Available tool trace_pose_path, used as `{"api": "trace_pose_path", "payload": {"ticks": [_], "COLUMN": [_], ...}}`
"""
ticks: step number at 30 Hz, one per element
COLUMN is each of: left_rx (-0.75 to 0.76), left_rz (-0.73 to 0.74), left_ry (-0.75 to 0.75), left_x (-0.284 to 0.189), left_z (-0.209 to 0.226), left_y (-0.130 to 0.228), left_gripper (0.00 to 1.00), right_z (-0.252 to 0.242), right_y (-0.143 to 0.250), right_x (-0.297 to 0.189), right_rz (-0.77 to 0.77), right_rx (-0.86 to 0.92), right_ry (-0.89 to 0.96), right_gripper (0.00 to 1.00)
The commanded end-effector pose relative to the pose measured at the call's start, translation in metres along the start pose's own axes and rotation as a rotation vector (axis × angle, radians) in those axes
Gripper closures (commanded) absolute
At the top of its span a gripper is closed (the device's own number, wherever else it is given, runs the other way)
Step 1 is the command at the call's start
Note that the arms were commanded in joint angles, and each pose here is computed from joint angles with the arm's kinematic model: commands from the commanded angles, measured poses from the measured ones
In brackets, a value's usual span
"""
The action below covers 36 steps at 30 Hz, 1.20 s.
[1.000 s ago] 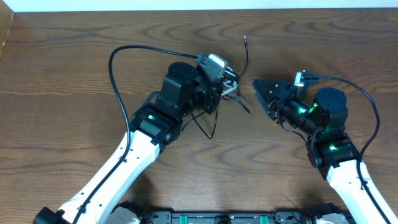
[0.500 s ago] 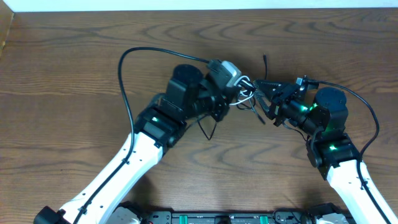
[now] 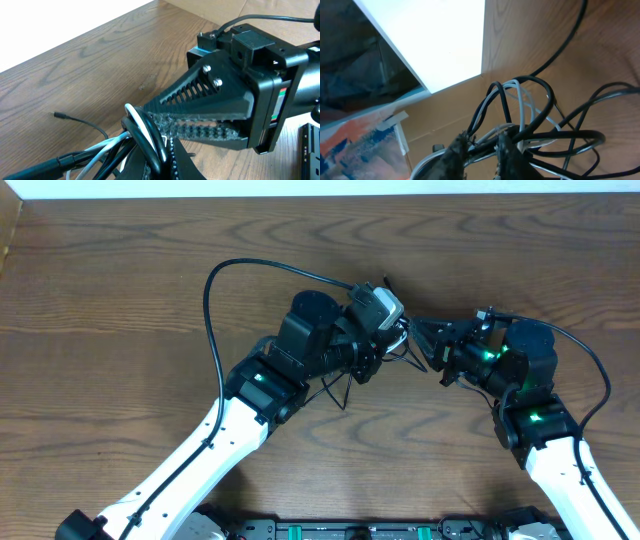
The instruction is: Untangle cables
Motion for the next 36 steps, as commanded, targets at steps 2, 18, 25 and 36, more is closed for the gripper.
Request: {"api": "trace_pose_path", "payload": {"ticks": [2,18,25,36], "left_rx": [0.004,0.258,0.405,0.414], "left_rz": [-0.018,-0.023,-0.027,-0.075], "left_ry": [0.060,0.057,0.055,0.185], "left_x": [-0.0017,-0.0015,-0.0012,-0.0024], "left_z": [-0.0058,-0.0057,-0.0053,-0.0152], "left_y": [-0.0052,-0.0047,-0.0046,-0.0076], "left_gripper": [0.93,0.93,0.93,0.93], "right_z": [0.0050,0.0050,0.0070,0.0068], "right_y": [0.0029,0.0076,0.0085,0.0081], "right_x": [-0.0011,-0.0013,-0.0014,-0.0014], "right_rz": [0.009,0.074,0.086,0.081], "right_rx": [-0.001,0.218,0.235,0.235], "right_ry": [-0.013,0.001,-0.009,-0.009], "right_gripper": [0.61,0.63,0.68,0.85]}}
Point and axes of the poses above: each gripper's point midway between its finger pads, its own x axis out along the fingers, its own z axis along the line the jaws close on, y = z × x, the point moved 10 cm from there along -x, back along the fingers, and after that the axes turned 1 degree about x, right-handed, at the moved point
